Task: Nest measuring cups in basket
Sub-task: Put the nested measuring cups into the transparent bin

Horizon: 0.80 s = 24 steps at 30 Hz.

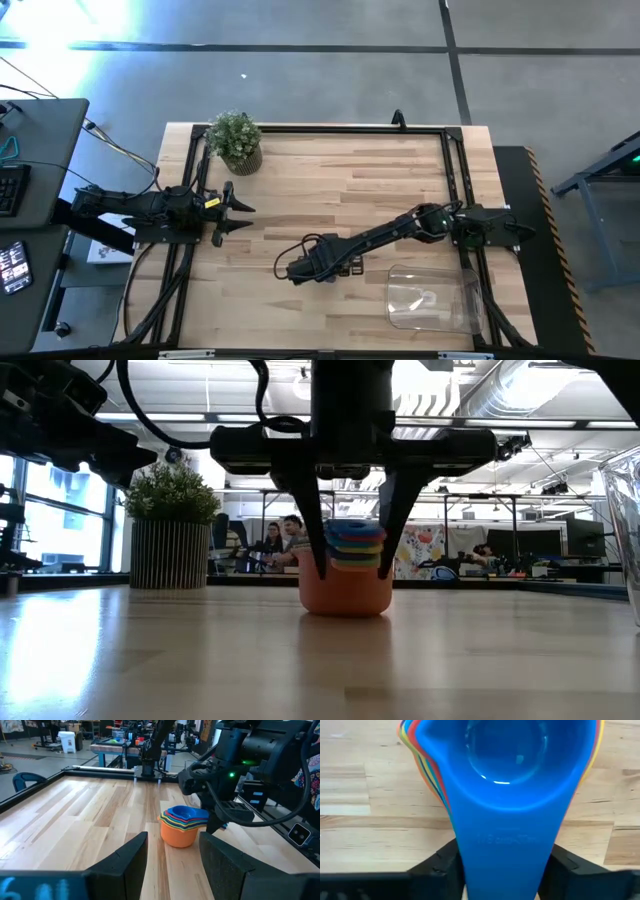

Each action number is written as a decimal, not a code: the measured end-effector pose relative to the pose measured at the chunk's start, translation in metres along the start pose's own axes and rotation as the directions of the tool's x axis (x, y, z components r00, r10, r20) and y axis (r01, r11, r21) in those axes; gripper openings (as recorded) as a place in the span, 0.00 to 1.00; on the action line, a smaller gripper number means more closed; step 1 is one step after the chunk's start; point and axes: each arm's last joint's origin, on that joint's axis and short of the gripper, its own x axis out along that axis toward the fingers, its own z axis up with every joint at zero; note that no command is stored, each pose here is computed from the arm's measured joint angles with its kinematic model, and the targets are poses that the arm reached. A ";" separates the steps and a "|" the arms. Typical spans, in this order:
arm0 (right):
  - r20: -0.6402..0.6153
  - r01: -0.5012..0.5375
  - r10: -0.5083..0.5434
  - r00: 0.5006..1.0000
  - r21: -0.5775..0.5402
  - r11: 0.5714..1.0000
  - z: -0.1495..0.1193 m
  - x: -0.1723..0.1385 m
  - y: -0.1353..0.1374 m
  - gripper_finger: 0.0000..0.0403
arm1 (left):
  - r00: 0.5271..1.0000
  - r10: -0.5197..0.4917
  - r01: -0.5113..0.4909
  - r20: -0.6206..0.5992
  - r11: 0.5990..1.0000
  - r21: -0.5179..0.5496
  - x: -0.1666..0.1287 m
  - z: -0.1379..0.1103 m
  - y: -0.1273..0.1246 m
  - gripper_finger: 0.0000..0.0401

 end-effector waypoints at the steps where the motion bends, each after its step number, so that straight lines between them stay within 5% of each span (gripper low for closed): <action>1: -0.001 0.001 -0.001 1.000 0.000 1.000 0.000 0.000 0.000 0.42 | 1.000 0.000 0.000 0.000 1.000 0.000 0.000 0.000 0.000 0.42; 4: -0.002 0.003 -0.003 1.000 -0.002 1.000 0.000 0.000 0.000 0.34 | 1.000 0.000 0.000 0.000 1.000 0.000 0.000 0.000 0.000 0.42; 24: -0.034 0.014 -0.015 0.999 -0.015 1.000 -0.002 0.000 -0.001 0.32 | 1.000 0.000 0.000 0.000 1.000 0.000 0.000 0.000 0.000 0.42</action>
